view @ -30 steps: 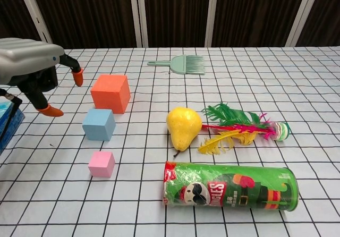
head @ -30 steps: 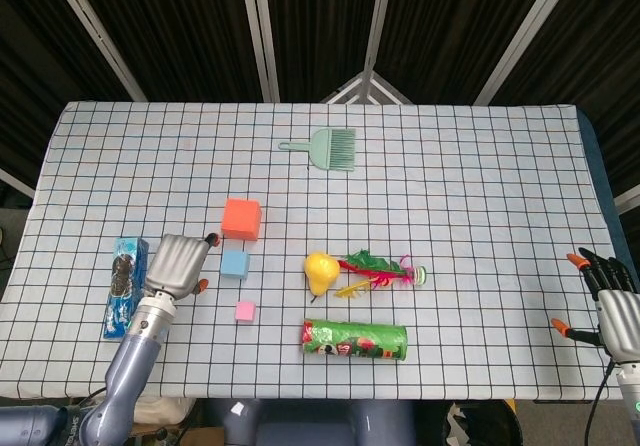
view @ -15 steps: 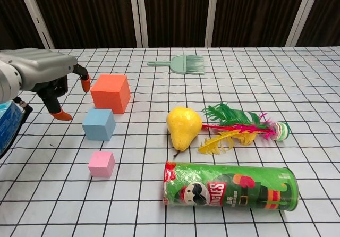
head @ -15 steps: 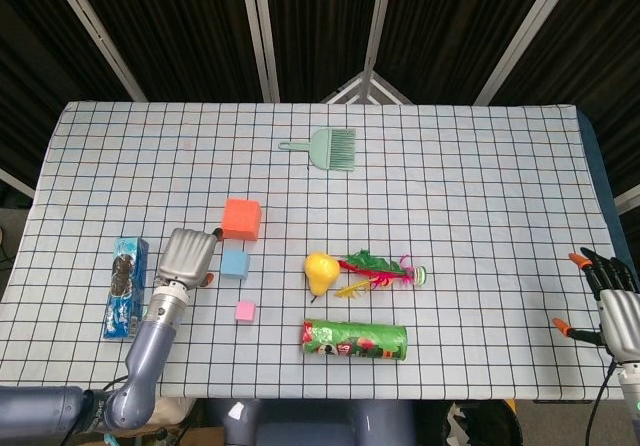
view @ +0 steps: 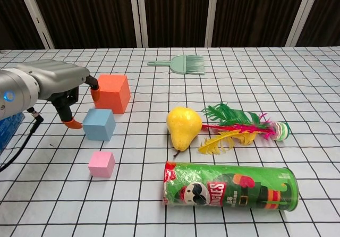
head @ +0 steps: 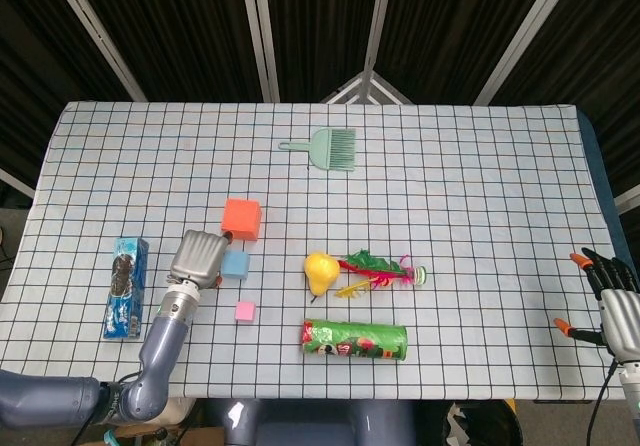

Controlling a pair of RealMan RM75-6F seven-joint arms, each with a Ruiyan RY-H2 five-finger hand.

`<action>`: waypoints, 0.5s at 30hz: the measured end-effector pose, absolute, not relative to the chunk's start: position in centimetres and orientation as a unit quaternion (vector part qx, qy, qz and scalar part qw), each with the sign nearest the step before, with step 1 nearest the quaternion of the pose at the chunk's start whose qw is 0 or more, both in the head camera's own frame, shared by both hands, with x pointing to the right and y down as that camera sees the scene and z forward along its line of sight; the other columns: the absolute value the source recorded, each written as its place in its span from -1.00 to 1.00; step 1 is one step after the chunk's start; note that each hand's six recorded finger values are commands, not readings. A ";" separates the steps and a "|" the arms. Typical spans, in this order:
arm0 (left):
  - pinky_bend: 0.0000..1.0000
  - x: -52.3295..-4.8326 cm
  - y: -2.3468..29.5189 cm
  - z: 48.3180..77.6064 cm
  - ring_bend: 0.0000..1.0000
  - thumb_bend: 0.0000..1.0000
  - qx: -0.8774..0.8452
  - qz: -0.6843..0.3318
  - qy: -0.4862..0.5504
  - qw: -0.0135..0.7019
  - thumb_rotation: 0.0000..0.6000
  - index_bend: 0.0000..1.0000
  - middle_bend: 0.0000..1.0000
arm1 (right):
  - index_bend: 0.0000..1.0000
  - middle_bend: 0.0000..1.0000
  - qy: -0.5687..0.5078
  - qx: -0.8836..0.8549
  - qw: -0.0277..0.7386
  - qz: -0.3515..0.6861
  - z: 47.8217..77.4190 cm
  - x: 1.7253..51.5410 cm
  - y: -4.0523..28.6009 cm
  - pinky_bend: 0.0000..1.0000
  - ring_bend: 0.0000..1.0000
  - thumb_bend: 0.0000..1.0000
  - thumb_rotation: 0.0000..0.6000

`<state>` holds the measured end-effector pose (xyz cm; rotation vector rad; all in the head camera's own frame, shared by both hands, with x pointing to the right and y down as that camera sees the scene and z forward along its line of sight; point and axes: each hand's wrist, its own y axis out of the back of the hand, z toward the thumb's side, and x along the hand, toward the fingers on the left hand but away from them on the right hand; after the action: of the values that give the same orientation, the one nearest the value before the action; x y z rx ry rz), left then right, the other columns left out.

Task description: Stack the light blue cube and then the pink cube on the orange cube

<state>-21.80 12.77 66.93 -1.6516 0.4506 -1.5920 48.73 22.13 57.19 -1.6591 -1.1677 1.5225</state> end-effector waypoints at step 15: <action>0.69 -21.0 13.2 68.4 0.53 -0.54 -0.650 -0.632 0.160 0.389 1.00 -0.35 0.84 | -0.71 -0.82 -0.442 -0.626 0.293 0.572 57.0 48.9 22.1 -0.90 -0.80 -0.70 1.00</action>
<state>-20.95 13.23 68.39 -1.6535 0.4081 -1.6080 48.93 22.13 57.00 -1.6675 -1.1783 1.5228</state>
